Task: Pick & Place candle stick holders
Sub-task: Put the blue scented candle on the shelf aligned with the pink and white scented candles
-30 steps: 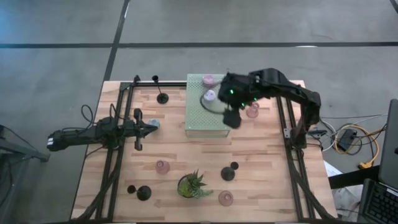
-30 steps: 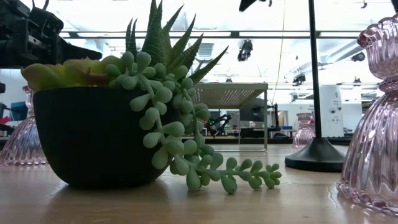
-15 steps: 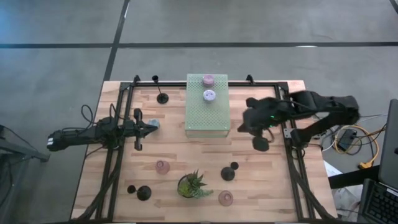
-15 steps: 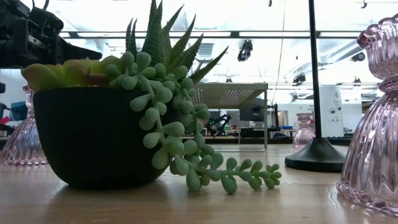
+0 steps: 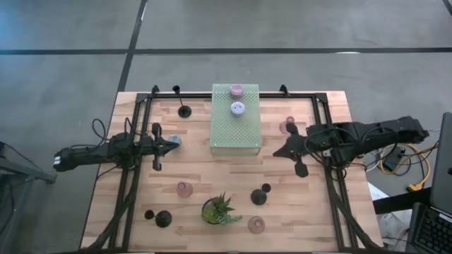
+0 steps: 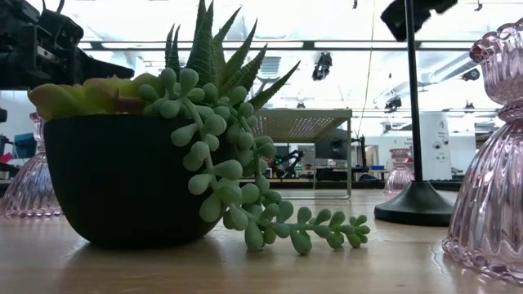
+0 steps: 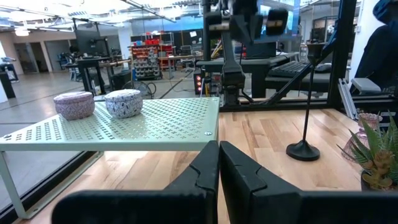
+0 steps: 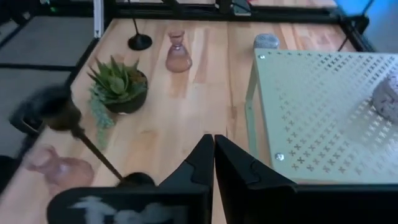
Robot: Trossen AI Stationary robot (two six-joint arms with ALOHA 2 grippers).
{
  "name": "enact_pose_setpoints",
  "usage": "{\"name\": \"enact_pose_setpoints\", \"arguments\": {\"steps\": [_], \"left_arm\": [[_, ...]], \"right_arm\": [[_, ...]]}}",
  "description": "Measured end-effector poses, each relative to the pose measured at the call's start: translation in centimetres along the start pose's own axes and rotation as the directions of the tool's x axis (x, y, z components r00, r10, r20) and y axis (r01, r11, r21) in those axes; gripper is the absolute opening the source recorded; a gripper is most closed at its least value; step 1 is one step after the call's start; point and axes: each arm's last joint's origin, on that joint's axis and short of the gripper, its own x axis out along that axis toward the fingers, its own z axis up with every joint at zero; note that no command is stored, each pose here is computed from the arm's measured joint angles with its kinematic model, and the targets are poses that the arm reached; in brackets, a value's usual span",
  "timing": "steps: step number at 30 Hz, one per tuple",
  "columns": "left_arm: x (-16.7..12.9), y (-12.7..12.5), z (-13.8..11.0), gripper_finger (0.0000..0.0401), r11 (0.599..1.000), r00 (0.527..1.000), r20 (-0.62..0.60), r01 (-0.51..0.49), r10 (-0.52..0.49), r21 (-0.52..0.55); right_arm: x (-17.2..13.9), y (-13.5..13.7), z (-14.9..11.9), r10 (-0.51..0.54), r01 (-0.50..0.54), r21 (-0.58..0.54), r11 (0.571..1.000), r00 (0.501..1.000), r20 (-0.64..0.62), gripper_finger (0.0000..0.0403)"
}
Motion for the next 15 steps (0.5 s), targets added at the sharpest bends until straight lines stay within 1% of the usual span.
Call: {"name": "enact_pose_setpoints", "arguments": {"steps": [3, 8, 12, 15], "left_arm": [[0.0, 0.0, 0.0, 0.0019, 1.000, 1.000, 0.000, 0.000, 0.000, 0.000], [0.0, 0.0, 0.0, 0.0019, 1.000, 1.000, -0.001, 0.000, 0.000, 0.000], [0.0, 0.0, 0.0, 0.0019, 1.000, 1.000, 0.000, 0.000, 0.000, 0.000], [0.0, 0.0, 0.0, 0.0019, 1.000, 1.000, 0.000, 0.001, -0.001, 0.000]], "right_arm": [[0.4, -0.1, -1.8, 0.004, -0.003, -0.010, 1.000, 0.999, 0.052, 0.0008], [0.4, -0.3, -4.7, -0.010, 0.008, 0.022, 1.000, 0.996, 0.086, 0.0008], [-0.7, -0.8, -6.1, -0.141, 0.144, -0.009, 0.990, 0.980, 0.141, 0.0008], [-1.6, -1.2, -7.0, -0.234, 0.235, 0.019, 0.972, 0.955, 0.183, 0.0008]]}}
